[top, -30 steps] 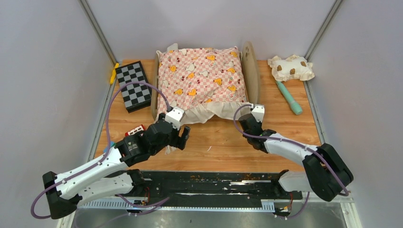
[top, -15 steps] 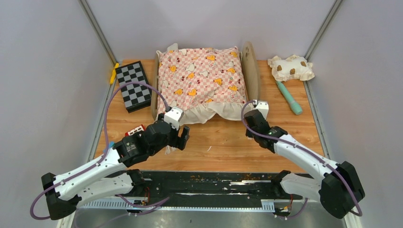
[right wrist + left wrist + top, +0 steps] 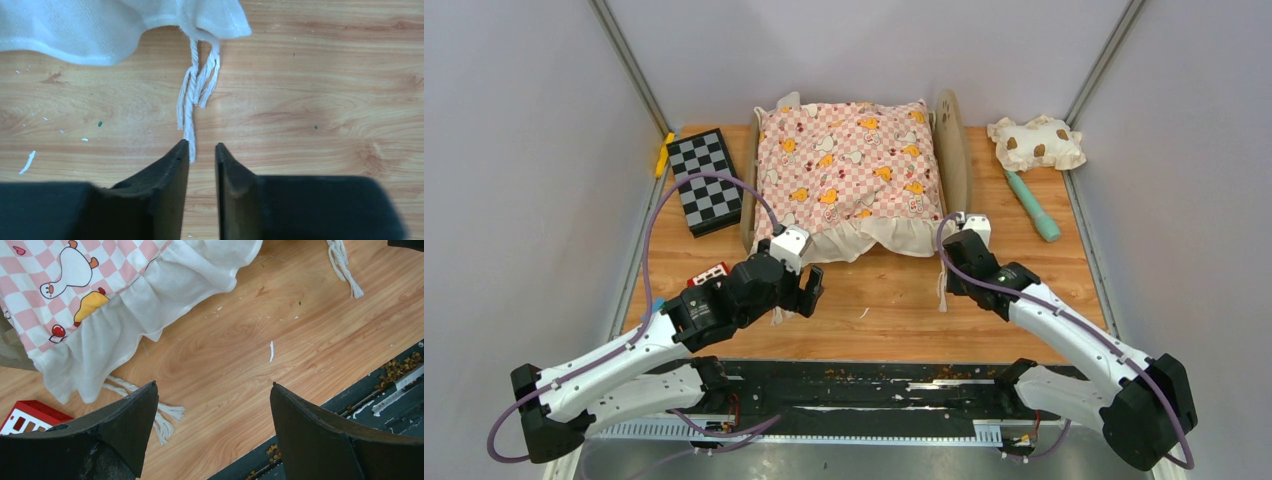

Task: Set up the pet bed
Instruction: Cross the ropes on the bed frame, then tie the ropes to the bed frame.

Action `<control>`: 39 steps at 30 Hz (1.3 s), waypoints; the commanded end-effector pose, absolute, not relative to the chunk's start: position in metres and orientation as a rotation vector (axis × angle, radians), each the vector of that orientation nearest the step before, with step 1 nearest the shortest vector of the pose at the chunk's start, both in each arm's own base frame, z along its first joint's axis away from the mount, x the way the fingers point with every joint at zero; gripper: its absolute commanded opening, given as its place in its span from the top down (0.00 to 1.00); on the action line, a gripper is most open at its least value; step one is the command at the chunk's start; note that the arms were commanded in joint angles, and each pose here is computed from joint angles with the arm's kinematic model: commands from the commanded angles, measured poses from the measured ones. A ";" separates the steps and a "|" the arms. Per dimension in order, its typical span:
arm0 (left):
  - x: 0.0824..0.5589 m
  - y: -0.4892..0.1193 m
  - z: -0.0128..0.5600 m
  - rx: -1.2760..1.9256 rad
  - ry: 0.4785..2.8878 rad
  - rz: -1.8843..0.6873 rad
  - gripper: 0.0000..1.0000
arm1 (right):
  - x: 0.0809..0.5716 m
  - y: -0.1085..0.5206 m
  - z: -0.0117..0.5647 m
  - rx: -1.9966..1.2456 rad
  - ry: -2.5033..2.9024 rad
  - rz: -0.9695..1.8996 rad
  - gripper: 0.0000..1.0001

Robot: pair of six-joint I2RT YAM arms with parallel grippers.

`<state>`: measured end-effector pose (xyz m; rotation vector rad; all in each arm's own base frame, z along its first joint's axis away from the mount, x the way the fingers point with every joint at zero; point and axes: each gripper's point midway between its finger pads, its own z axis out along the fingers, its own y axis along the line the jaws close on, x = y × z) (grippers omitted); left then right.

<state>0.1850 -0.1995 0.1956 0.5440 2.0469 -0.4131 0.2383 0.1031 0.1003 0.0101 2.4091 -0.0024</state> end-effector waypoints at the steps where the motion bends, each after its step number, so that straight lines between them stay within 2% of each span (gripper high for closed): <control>1: 0.185 -0.205 0.201 0.514 2.034 -0.455 0.11 | 0.241 0.104 0.114 -0.004 2.401 0.007 0.67; 4: 0.184 -0.205 0.199 0.515 2.040 -0.455 0.11 | 0.239 0.101 0.106 0.006 2.417 -0.019 0.61; 9: 0.184 -0.203 0.197 0.518 2.044 -0.443 0.11 | 0.249 0.093 0.120 0.078 2.324 -0.034 0.56; 16: 0.185 -0.202 0.196 0.502 2.038 -0.451 0.11 | 0.282 0.084 0.111 0.222 2.206 0.062 0.56; 23: 0.184 -0.200 0.195 0.505 2.038 -0.442 0.11 | 0.312 0.095 0.105 0.229 2.125 0.177 0.54; 35: 0.186 -0.199 0.191 0.509 2.038 -0.424 0.10 | 0.333 0.097 0.073 0.215 2.171 0.157 0.56; 39: 0.186 -0.198 0.191 0.507 2.037 -0.417 0.10 | 0.338 0.095 0.064 0.223 2.185 0.140 0.60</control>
